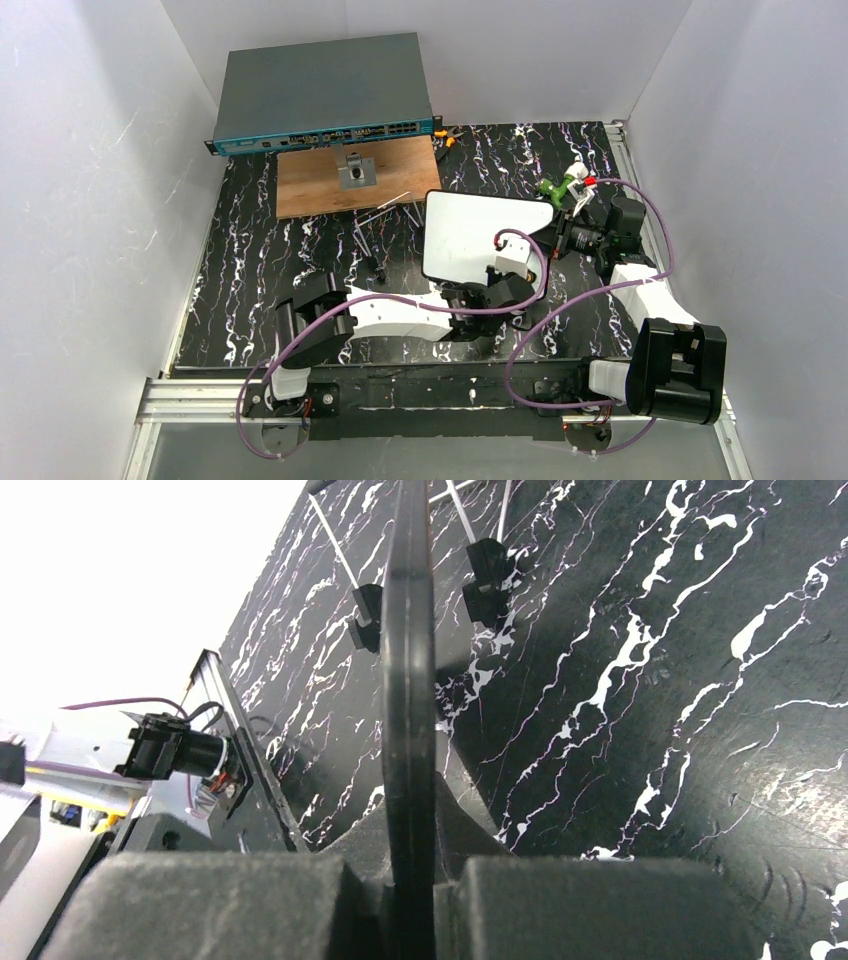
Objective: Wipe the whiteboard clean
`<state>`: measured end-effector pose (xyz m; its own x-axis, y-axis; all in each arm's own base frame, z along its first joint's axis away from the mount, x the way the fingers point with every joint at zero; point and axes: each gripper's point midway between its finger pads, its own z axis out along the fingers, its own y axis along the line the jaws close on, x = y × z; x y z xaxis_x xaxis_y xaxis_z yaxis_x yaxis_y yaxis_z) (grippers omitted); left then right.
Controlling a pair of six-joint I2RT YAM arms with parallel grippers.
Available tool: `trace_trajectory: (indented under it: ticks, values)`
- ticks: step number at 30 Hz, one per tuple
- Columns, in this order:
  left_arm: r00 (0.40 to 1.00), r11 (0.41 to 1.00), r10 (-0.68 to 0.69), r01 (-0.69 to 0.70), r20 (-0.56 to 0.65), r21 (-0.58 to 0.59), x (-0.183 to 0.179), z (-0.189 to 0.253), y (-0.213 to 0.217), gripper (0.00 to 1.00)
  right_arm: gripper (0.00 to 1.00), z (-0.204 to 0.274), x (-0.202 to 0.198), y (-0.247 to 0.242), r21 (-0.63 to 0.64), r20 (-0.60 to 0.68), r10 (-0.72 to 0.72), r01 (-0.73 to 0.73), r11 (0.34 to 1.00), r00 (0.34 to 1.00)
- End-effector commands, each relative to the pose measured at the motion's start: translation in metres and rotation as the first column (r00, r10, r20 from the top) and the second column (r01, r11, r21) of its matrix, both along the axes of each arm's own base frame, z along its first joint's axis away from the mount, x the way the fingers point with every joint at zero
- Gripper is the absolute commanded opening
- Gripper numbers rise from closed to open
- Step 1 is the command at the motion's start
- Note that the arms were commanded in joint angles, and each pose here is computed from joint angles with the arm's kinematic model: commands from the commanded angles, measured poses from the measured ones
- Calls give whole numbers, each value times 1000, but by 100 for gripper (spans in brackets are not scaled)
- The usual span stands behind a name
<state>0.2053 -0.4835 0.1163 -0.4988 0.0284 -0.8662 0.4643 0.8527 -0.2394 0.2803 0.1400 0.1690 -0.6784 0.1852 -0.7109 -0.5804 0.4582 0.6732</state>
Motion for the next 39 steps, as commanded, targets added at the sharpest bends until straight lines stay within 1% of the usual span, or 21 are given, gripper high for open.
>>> trace_trajectory:
  ticks: [1,4,6,10,12,17,23,27,30,32,33,34,36,39]
  values:
    - [981,966,194,-194,14,170,37,-32,65,0,1,30,-19,12,80,-4,100,-100,992,995]
    - [976,963,219,-217,8,160,44,-31,73,0,1,30,-19,12,79,-2,100,-100,992,995]
    - [980,968,197,-199,28,150,47,-22,69,0,1,29,-18,12,79,-4,100,-100,992,995]
    - [994,987,99,-103,36,122,43,-7,46,0,1,29,-18,12,79,-4,100,-99,992,995]
    - [997,992,31,-40,74,120,37,2,31,0,1,29,-18,12,79,-5,100,-100,992,995]
    - [981,975,-116,82,156,207,16,16,-2,0,1,29,-18,12,78,-5,99,-99,992,995]
    - [941,922,-262,178,216,343,-2,18,-26,0,1,28,-18,12,79,-8,100,-99,992,995]
    - [920,902,-333,248,205,354,-15,12,-38,0,1,28,-18,12,79,-8,99,-98,992,995]
    - [918,896,-346,263,192,357,-17,6,-41,0,1,29,-18,12,78,-5,100,-99,992,995]
    - [911,896,-370,296,185,332,-22,8,-45,0,1,29,-18,12,78,-3,99,-99,992,995]
    - [893,887,-415,356,173,293,-31,9,-52,0,1,29,-18,12,78,-4,100,-100,992,995]
    - [868,872,-468,424,167,244,-43,12,-60,0,1,29,-18,12,79,-6,100,-99,992,995]
    - [834,847,-529,505,156,168,-58,14,-70,0,1,29,-18,12,78,-6,100,-100,992,995]
    - [793,800,-598,583,118,138,-74,11,-75,0,1,29,-18,12,77,-4,97,-97,992,995]
